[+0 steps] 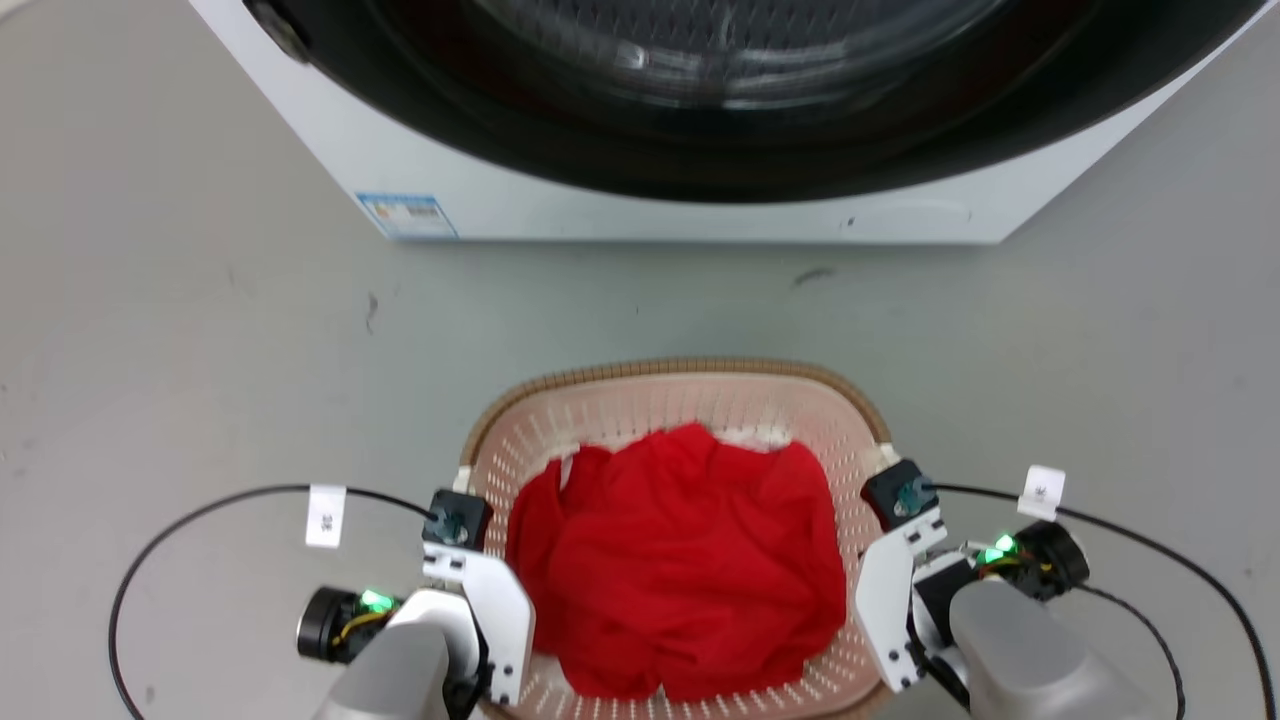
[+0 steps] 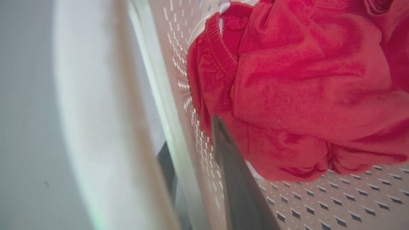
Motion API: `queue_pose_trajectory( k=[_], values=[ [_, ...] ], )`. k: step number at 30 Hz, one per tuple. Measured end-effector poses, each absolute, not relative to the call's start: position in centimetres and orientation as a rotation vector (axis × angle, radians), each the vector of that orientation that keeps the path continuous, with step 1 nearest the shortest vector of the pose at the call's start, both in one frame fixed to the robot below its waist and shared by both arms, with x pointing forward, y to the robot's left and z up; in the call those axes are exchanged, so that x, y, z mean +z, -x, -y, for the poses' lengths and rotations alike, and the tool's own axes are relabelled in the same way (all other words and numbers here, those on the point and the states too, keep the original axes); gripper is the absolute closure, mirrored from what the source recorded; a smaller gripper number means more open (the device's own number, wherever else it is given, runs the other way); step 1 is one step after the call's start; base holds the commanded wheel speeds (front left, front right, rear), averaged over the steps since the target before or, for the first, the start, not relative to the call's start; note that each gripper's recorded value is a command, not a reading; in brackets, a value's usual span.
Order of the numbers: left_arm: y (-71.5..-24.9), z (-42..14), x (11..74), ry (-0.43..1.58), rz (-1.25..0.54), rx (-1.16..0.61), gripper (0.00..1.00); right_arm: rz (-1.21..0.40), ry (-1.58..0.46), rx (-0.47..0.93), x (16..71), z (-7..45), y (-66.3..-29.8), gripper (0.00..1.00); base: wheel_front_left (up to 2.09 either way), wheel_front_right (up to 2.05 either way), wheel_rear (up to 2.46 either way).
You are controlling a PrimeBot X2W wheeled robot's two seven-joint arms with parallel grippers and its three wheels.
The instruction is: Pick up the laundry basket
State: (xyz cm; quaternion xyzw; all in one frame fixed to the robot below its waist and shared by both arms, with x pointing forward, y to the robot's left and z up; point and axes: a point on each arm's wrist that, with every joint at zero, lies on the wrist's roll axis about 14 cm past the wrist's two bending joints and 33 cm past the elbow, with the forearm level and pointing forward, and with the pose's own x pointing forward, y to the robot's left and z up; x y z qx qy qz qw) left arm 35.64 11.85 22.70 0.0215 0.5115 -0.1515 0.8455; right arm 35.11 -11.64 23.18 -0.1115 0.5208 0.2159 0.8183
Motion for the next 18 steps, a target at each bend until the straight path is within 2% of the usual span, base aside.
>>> queue_pose_trajectory(
  k=[18],
  values=[
    [-30.2,-11.6,27.1,-0.051,-1.073,-0.328,1.00,-1.083,0.257,0.462,27.8,11.3,-30.0,1.00,0.00,0.00,0.00]
  ],
)
